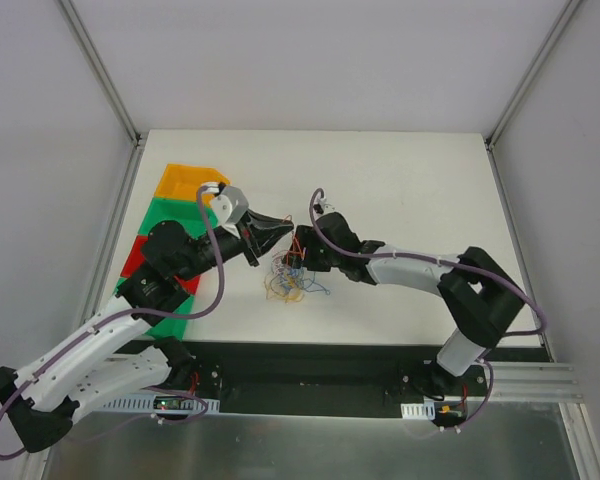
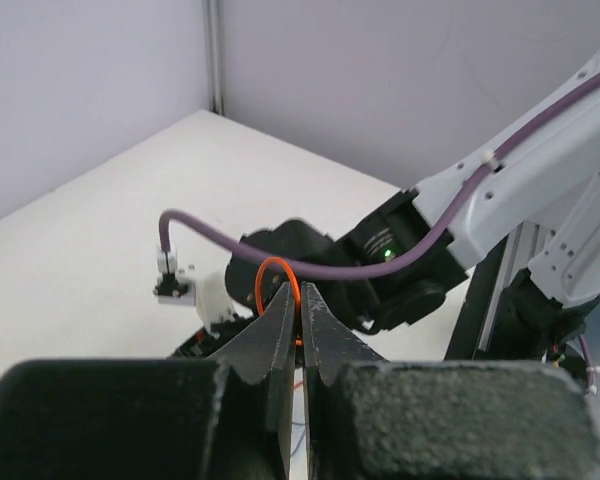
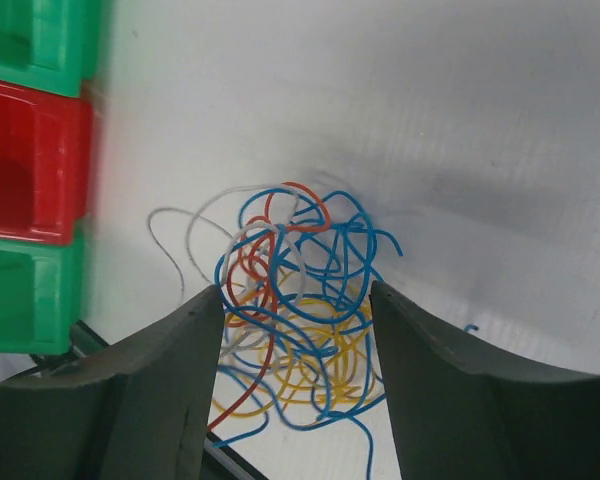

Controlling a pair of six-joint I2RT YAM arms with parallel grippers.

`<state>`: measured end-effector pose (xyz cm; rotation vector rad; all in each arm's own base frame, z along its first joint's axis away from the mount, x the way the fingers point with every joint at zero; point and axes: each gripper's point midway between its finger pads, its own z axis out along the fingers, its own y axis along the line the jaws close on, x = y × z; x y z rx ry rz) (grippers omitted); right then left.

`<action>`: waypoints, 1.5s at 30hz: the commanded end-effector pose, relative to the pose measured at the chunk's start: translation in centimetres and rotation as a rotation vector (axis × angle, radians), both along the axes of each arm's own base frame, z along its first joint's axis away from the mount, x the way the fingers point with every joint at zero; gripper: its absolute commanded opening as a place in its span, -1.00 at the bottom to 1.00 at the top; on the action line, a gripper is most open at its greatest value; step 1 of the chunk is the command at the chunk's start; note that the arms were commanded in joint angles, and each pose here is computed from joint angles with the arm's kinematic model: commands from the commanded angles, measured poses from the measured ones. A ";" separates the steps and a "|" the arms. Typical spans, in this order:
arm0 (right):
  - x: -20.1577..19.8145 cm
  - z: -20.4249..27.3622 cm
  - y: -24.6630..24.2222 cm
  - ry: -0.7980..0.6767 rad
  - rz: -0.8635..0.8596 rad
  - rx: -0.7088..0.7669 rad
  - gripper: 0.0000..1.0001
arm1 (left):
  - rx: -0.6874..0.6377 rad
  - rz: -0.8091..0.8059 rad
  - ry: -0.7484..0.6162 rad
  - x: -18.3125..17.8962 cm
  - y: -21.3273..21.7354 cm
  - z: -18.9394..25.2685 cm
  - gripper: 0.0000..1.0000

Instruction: Untangle the cables

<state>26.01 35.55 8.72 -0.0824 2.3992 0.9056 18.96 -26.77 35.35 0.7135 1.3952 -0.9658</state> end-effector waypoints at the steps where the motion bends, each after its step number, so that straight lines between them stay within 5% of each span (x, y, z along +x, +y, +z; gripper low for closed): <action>1: 1.2 -0.2 0.9 0.040 -0.044 0.002 0.17 | -0.117 0.053 -0.130 -0.6 1.9 3.9 -1.00; 8: 2.0 -2.8 -9.2 0.041 -0.298 -0.230 -0.16 | -0.201 0.325 -0.151 1.7 6.4 4.7 -1.00; 16: 0.5 -1.2 -25.1 -0.018 -0.626 -0.471 -0.14 | -0.301 0.668 -0.163 3.4 13.2 5.1 -1.00; 19: -0.4 0.8 -27.9 -0.079 -0.626 -0.526 -0.02 | -0.310 0.698 -0.171 3.4 13.9 5.2 -1.00; 24: -0.3 6.1 -18.3 -0.348 -0.149 -0.242 0.50 | -0.283 0.574 -0.180 2.9 11.4 5.3 -1.00; 29: -2.4 10.3 -8.3 -0.529 0.175 -0.102 0.58 | -0.267 0.504 -0.168 2.7 9.9 5.1 -1.00; 34: -3.0 10.7 -0.7 -0.600 0.364 -0.130 0.58 | -0.256 0.498 -0.171 2.7 9.8 5.0 -1.00; 37: -1.1 9.7 1.4 -0.617 0.310 -0.261 0.54 | -0.258 0.497 -0.176 2.6 9.8 5.1 -1.00; 42: 0.8 9.0 3.1 -0.619 0.223 -0.270 0.33 | -0.249 0.490 -0.174 2.6 9.6 5.0 -1.00; 45: 2.4 8.5 0.3 -0.612 0.056 -0.343 -0.34 | -0.252 0.484 -0.170 2.6 9.5 5.0 -1.00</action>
